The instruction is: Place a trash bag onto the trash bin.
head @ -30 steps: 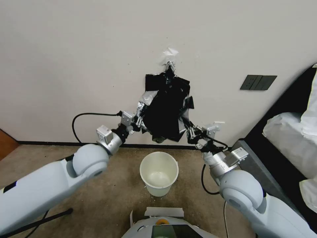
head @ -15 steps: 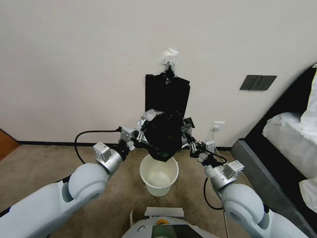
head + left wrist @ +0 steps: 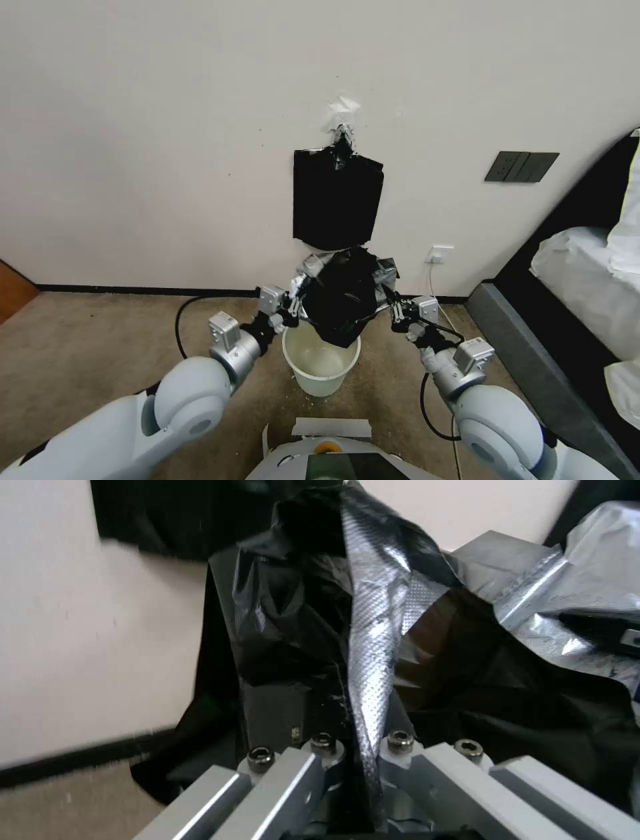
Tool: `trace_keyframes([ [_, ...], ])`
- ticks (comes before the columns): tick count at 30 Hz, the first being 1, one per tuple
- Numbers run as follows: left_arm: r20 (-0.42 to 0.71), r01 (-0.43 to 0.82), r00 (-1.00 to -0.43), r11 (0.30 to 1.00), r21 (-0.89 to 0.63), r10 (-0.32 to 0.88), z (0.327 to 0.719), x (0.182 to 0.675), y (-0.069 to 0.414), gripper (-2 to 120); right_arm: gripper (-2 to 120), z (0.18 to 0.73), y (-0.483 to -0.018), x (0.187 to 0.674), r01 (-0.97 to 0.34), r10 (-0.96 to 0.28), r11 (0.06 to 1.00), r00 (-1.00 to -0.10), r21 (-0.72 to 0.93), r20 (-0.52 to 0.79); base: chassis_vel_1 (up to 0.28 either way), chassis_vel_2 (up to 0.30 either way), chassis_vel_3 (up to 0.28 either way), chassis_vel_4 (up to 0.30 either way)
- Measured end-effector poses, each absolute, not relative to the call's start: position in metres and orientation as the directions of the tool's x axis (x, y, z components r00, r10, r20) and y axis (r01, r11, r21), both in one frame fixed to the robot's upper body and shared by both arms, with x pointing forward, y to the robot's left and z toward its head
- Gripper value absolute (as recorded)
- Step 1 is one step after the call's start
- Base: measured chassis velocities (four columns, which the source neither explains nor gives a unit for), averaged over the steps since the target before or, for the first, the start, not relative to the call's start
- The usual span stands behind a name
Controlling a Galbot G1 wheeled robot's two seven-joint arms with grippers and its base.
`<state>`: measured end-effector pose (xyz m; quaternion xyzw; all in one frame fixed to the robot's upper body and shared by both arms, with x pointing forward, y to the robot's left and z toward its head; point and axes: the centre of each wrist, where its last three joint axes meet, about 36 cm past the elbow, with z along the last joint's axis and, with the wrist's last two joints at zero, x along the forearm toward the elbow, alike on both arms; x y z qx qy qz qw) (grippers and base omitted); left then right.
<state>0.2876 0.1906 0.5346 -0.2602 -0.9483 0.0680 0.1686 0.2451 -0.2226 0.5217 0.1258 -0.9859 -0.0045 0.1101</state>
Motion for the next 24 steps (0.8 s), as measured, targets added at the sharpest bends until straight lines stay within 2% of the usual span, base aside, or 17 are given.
trace_keyframes([
  [10,0.245,0.488,-0.806,0.839,-0.239,0.539,0.564,0.286,0.192,0,0,0.528,-0.234,0.251,-0.215,-0.214,0.976,-0.952,0.017,0.220,0.000,0.000,0.000,0.000],
  [18,0.307,0.461,-0.784,0.837,-0.295,0.540,0.580,0.297,0.200,0,0,0.550,-0.256,0.269,-0.207,-0.198,0.978,-0.965,-0.037,0.172,0.000,0.000,0.000,0.000],
  [24,0.406,0.376,-0.773,0.868,-0.323,0.486,0.578,0.296,0.203,0,0,0.547,-0.249,0.268,-0.227,-0.226,0.974,-0.942,0.025,0.249,0.000,0.000,0.000,0.000],
])
